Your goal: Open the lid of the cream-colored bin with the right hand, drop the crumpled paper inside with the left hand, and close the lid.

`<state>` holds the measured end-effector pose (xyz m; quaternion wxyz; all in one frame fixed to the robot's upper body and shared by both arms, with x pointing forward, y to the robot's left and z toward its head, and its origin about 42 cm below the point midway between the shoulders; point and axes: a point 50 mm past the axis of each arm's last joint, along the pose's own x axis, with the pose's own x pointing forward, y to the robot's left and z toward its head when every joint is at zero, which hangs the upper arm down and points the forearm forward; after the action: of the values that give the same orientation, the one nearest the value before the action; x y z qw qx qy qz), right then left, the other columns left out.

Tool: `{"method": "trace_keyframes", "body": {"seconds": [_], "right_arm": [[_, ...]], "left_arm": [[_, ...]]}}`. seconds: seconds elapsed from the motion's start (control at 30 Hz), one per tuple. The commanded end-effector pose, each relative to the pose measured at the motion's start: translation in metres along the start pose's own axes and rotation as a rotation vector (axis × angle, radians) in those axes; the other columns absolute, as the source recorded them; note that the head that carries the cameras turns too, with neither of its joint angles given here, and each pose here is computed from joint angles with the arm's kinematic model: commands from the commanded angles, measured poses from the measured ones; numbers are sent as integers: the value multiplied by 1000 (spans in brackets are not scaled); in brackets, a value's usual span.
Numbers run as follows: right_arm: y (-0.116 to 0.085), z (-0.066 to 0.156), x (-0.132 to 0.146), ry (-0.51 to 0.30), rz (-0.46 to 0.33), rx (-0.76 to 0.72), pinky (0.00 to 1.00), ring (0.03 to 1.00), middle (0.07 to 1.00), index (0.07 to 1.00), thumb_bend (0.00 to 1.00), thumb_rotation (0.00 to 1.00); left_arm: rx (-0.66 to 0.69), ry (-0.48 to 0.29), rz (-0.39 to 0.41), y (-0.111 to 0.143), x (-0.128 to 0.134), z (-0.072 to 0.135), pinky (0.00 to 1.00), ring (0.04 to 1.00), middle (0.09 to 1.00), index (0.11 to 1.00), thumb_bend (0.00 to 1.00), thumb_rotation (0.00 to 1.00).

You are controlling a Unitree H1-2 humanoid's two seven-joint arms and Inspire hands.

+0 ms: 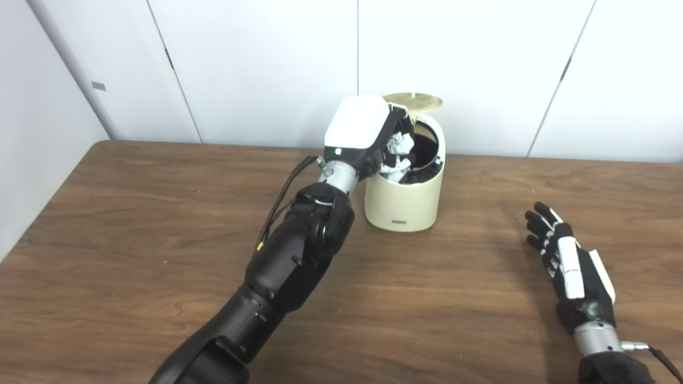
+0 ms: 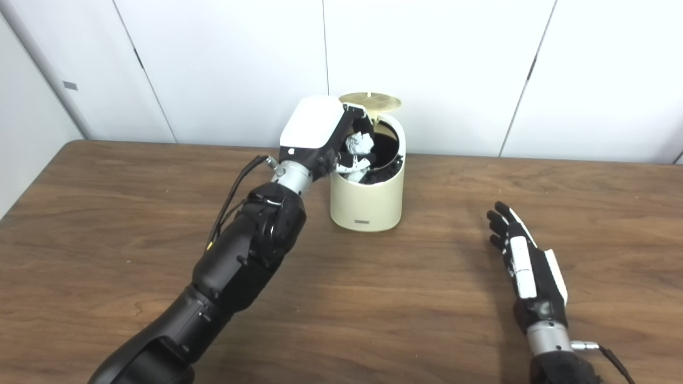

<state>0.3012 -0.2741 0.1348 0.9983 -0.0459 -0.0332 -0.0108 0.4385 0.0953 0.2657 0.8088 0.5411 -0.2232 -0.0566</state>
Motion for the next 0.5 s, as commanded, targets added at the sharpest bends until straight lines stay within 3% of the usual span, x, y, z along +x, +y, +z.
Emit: {"method": "trace_keyframes", "body": {"seconds": [0.0, 0.07, 0.1, 0.3, 0.47], "right_arm": [[0, 10, 4, -32, 12, 1, 946, 922, 891, 907, 517, 1000], [1, 10, 5, -36, 11, 13, 945, 919, 887, 903, 513, 1000], [1, 11, 5, -38, 12, 20, 948, 919, 886, 901, 510, 1000], [2, 11, 5, -33, 11, 17, 939, 908, 878, 892, 487, 1000], [2, 10, 5, -33, 14, 24, 952, 907, 871, 884, 498, 1000]], "left_arm": [[5, -44, 7, 13, 9, 14, 465, 588, 646, 577, 699, 19], [12, -36, -11, 14, 9, 14, 560, 659, 695, 668, 859, 3], [10, -32, -17, 14, 8, 13, 595, 682, 710, 686, 886, 1], [-4, -37, -24, 17, 7, 14, 710, 756, 764, 732, 919, 0], [-3, -50, -20, 19, 9, 16, 712, 756, 767, 732, 920, 0]]}}
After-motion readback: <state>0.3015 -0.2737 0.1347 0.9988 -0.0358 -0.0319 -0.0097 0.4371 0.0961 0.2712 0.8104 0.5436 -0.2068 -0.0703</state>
